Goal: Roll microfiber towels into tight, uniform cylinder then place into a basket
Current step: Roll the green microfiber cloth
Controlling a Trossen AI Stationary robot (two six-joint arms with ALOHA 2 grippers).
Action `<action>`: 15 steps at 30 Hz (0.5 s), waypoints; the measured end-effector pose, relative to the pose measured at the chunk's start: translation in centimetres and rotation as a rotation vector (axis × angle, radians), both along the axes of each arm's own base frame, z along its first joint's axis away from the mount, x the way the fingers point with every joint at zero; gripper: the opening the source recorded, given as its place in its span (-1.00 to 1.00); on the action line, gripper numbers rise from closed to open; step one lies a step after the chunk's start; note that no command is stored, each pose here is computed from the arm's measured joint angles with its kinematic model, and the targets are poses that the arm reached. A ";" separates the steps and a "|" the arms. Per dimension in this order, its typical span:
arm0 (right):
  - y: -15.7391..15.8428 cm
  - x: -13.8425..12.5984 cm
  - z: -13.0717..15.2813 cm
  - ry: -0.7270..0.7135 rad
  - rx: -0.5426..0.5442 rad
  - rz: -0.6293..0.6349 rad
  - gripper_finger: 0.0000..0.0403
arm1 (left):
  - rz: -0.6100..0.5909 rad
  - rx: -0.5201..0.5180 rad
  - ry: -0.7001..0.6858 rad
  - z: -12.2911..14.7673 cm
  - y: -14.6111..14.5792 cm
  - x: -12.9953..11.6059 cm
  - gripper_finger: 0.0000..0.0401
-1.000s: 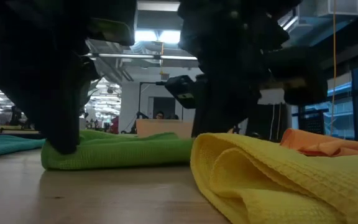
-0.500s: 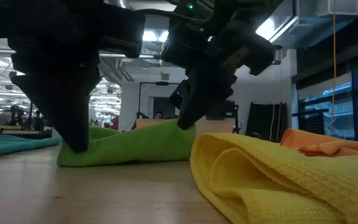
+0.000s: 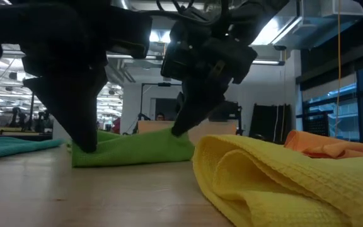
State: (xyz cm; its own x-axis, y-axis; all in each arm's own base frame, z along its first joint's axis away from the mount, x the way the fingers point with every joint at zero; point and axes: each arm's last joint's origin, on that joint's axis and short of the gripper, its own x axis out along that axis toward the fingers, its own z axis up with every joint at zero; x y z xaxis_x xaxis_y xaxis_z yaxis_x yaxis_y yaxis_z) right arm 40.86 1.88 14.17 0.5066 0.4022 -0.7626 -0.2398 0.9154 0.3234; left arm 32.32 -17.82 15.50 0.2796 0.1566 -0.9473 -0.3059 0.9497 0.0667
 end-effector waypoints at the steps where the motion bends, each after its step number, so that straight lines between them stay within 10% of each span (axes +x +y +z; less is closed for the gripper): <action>1: -0.1 0.0 0.0 0.000 -0.006 -0.005 -0.99 | 0.005 0.005 -0.001 0.0 0.1 0.1 -1.00; 15: -0.3 -0.1 -0.2 0.019 -0.056 -0.032 -0.99 | 0.041 0.139 0.050 2.5 0.9 0.3 -1.00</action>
